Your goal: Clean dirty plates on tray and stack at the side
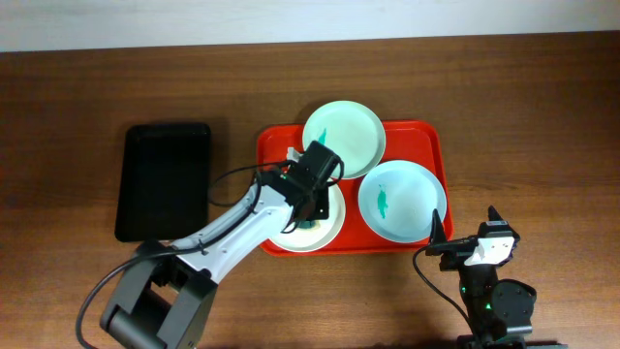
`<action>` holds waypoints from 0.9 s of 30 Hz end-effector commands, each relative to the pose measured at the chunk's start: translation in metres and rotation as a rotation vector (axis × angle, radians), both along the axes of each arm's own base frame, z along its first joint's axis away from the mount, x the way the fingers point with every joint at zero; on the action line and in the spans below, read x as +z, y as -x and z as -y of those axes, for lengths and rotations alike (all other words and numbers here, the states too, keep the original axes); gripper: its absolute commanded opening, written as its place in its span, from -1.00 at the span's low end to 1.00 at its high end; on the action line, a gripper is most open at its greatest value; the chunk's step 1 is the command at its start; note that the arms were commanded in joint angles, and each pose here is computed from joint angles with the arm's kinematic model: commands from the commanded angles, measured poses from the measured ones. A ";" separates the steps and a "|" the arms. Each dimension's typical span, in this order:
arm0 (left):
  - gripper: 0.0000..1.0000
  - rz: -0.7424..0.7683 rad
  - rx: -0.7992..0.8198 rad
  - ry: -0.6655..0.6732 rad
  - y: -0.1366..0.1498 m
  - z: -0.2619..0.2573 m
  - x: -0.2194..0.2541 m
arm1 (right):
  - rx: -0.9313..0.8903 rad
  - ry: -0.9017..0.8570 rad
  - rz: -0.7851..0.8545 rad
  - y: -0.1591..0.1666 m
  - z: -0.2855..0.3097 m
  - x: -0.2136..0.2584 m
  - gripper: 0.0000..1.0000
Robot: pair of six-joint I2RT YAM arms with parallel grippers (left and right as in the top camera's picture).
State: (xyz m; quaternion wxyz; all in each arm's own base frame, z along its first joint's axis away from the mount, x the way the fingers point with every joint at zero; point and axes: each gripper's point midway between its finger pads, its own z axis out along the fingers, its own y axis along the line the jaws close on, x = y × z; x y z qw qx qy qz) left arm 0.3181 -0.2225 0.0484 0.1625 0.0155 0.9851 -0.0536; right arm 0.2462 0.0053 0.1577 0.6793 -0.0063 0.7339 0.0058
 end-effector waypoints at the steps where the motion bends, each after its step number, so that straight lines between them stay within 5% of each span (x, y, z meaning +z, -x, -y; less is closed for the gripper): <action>1: -0.73 0.020 0.077 -0.019 0.001 -0.009 -0.008 | -0.005 -0.007 -0.003 0.000 0.001 -0.003 0.97; 3: -0.63 0.005 0.074 -0.004 0.003 -0.006 -0.009 | -0.005 -0.007 -0.003 0.000 0.001 -0.003 0.97; 4: -0.35 0.002 0.073 -0.001 0.004 -0.006 -0.010 | -0.005 -0.007 -0.003 0.000 0.001 -0.003 0.97; 5: 0.13 0.002 0.073 -0.002 0.004 -0.006 -0.009 | -0.005 -0.007 -0.003 0.000 0.001 -0.003 0.96; 7: 0.58 0.002 0.073 -0.004 0.003 -0.007 -0.008 | -0.005 -0.007 -0.003 0.000 0.001 -0.003 0.97; 16: 0.64 0.069 0.196 0.040 -0.014 -0.052 0.090 | -0.005 -0.007 -0.003 0.000 0.001 -0.003 0.97; 18: 1.00 0.122 0.251 0.049 -0.018 -0.074 0.117 | -0.005 -0.007 -0.003 0.000 0.001 -0.003 0.97; 27: 0.98 0.189 0.571 -0.084 0.011 -0.205 0.165 | 0.022 -0.012 0.019 0.000 -0.004 0.003 0.97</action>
